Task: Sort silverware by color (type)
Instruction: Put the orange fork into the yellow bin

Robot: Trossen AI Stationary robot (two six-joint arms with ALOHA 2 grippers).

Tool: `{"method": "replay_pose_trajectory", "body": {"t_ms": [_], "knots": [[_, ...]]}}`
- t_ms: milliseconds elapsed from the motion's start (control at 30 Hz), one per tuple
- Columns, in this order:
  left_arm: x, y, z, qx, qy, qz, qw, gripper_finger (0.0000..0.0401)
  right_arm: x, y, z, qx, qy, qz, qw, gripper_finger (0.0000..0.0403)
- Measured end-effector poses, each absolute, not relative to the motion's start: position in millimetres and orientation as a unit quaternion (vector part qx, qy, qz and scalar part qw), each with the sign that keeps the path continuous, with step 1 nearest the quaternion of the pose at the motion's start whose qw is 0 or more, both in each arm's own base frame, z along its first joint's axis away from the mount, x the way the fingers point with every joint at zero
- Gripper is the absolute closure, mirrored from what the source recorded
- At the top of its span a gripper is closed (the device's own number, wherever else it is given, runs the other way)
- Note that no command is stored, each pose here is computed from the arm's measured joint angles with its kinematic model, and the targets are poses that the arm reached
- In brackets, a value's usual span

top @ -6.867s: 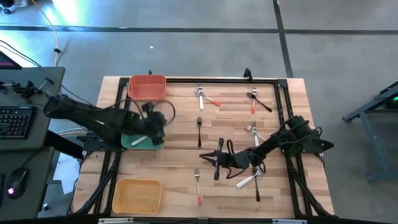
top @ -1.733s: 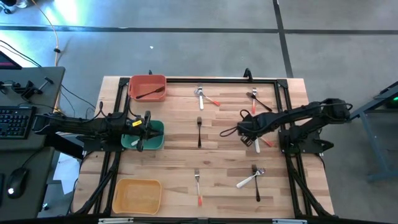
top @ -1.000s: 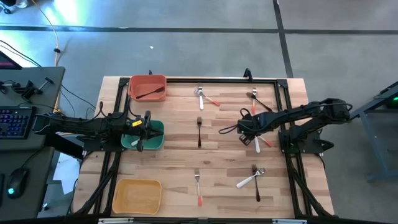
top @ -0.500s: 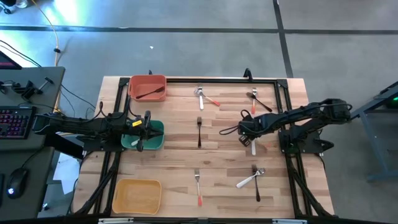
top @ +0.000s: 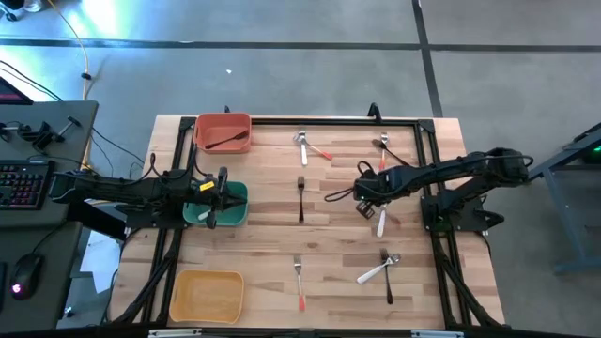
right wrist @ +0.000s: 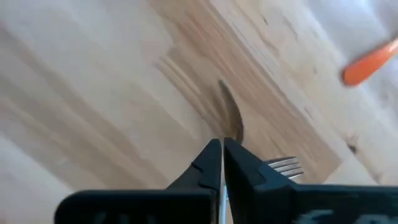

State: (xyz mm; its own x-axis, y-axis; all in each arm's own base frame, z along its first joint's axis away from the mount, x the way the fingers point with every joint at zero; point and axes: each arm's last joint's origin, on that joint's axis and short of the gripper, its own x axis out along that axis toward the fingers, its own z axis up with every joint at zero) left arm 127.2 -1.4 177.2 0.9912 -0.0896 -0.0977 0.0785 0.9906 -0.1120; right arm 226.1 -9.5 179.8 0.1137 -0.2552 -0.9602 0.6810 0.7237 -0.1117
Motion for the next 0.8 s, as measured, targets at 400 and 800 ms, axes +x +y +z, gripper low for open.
{"method": "replay_pose_trajectory", "body": {"t_ms": [400, 800], "knots": [[127, -1, 177, -0.076, 0.052, -0.041, 0.995, 0.0401, 224, 6, 191, 0.209, 0.58, -0.36, 0.7, 0.037], [127, -1, 177, -0.08, 0.053, -0.041, 0.995, 0.0401, 207, -3, 147, 0.23, 0.575, -0.361, 0.697, 0.0282]]}}
